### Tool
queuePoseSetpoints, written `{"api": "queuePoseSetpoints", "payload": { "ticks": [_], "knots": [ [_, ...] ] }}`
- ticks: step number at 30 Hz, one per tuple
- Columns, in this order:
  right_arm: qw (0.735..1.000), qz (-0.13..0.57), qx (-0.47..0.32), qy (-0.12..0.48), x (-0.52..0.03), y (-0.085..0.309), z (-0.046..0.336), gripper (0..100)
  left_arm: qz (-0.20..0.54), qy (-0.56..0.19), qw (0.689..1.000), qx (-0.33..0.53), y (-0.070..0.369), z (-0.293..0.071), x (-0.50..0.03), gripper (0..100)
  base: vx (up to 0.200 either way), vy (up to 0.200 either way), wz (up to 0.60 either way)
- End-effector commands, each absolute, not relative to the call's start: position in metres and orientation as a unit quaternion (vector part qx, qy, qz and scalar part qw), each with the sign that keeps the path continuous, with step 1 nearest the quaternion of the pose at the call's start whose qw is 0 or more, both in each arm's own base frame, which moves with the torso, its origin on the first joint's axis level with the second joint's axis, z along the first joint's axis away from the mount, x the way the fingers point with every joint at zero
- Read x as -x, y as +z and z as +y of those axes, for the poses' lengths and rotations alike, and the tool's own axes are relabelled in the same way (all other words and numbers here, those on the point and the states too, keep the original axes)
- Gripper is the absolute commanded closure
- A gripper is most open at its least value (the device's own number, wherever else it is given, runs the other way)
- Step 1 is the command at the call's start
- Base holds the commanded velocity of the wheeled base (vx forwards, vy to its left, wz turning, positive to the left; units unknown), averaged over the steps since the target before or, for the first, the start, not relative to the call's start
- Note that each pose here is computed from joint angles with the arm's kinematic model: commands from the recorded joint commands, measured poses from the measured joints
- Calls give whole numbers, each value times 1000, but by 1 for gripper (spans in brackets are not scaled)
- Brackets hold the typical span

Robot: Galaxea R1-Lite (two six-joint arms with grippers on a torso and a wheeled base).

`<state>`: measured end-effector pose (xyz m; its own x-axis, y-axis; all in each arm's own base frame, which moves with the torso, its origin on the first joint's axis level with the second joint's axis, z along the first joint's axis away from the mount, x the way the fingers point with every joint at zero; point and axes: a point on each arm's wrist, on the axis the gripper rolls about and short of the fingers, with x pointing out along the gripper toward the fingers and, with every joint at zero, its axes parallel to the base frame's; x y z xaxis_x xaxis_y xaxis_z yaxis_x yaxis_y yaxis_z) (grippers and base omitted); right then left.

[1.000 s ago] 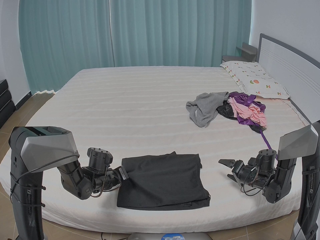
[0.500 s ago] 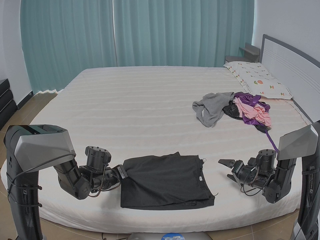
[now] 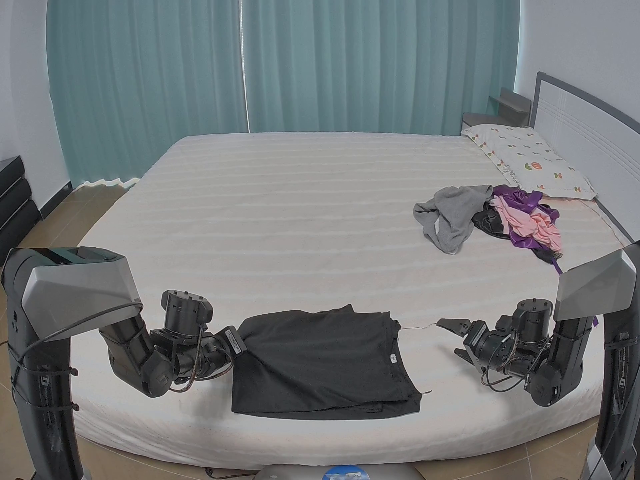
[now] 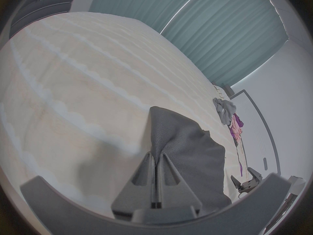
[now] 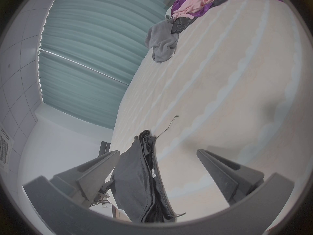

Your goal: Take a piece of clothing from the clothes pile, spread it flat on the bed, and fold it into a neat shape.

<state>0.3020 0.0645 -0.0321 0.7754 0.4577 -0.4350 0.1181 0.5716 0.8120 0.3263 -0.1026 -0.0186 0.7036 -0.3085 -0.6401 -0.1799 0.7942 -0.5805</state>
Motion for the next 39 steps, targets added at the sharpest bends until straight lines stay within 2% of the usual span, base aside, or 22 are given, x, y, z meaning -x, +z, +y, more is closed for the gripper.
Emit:
{"api": "queuePoseSetpoints", "payload": {
  "ticks": [1,24,37,38,39],
  "knots": [
    [827,319,-451,103,-302,-32,65,0,385,-26,864,322,-20,-95,-325,100,0,200,0],
    [827,320,-451,103,-302,-33,65,0,393,-18,859,328,-16,-92,-314,100,0,200,0],
    [830,312,-449,108,-300,-35,65,0,412,-26,852,321,-20,-99,-304,100,0,0,0],
    [830,312,-449,108,-300,-35,65,0,412,-26,852,321,-20,-99,-304,0,0,0,0],
    [830,312,-449,108,-299,-35,65,0,415,-26,851,320,-21,-99,-302,0,0,0,0]
  ]
}}
